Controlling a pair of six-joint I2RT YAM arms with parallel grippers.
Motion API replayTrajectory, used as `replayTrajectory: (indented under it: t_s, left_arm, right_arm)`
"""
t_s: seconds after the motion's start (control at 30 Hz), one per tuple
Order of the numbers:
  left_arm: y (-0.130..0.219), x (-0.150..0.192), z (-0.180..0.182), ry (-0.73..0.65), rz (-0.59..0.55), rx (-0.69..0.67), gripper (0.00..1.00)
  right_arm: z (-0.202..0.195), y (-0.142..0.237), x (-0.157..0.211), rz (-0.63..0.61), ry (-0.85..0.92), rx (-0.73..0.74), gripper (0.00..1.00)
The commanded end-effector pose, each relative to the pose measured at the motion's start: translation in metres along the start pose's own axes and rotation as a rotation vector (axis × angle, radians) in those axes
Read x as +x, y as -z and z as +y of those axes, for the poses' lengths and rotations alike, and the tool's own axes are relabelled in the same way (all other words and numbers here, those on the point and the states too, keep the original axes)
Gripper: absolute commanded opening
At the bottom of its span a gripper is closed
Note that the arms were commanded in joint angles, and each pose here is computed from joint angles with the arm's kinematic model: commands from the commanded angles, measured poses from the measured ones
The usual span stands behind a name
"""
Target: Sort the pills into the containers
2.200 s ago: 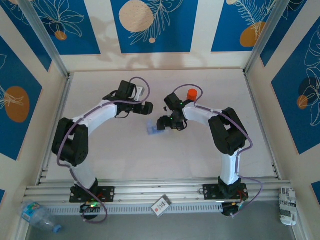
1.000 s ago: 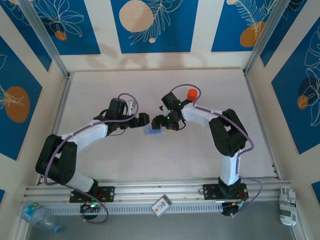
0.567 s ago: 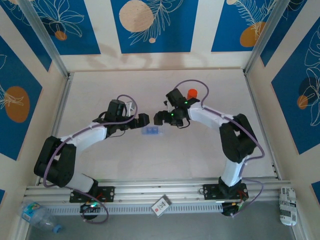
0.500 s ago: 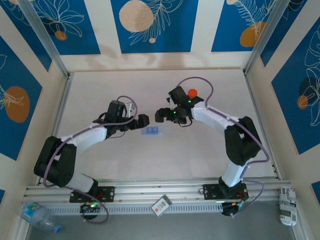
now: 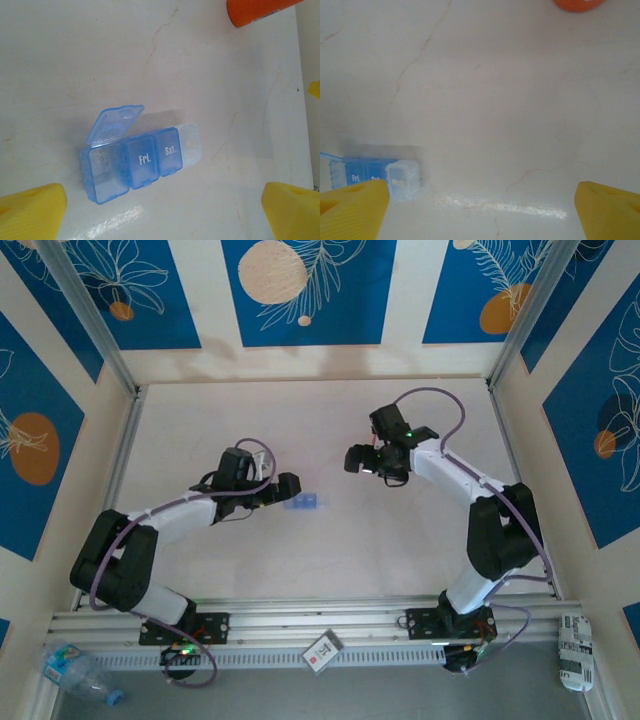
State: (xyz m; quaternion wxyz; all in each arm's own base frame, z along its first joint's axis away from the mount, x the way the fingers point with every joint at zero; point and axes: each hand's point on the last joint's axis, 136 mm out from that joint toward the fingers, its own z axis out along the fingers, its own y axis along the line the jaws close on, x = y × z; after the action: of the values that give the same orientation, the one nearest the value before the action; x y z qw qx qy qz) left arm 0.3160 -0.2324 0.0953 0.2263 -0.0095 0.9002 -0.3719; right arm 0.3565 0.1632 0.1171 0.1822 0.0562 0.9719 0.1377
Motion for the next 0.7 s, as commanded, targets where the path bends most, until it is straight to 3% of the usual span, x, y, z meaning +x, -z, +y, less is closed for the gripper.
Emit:
replayTrajectory:
  t_s: [0.0, 0.07, 0.27, 0.67]
  left_arm:
    - [-0.007, 0.005, 0.005, 0.003, 0.000, -0.017, 1.00]
    - [-0.010, 0.005, 0.005, 0.002, 0.003, -0.018, 1.00]
    - [-0.019, 0.008, 0.005, 0.008, 0.032, -0.017, 1.00]
    - [-0.036, 0.006, -0.011, 0.000, 0.051, 0.026, 1.00]
  right_arm:
    - [-0.009, 0.013, -0.006, 0.004, -0.118, -0.104, 0.97]
    - [-0.013, 0.015, -0.007, 0.013, -0.180, -0.180, 0.99]
    - [-0.042, 0.025, -0.004, -0.055, -0.211, -0.079, 0.99]
    - [-0.047, 0.031, 0.012, -0.046, -0.229, -0.133, 0.99]
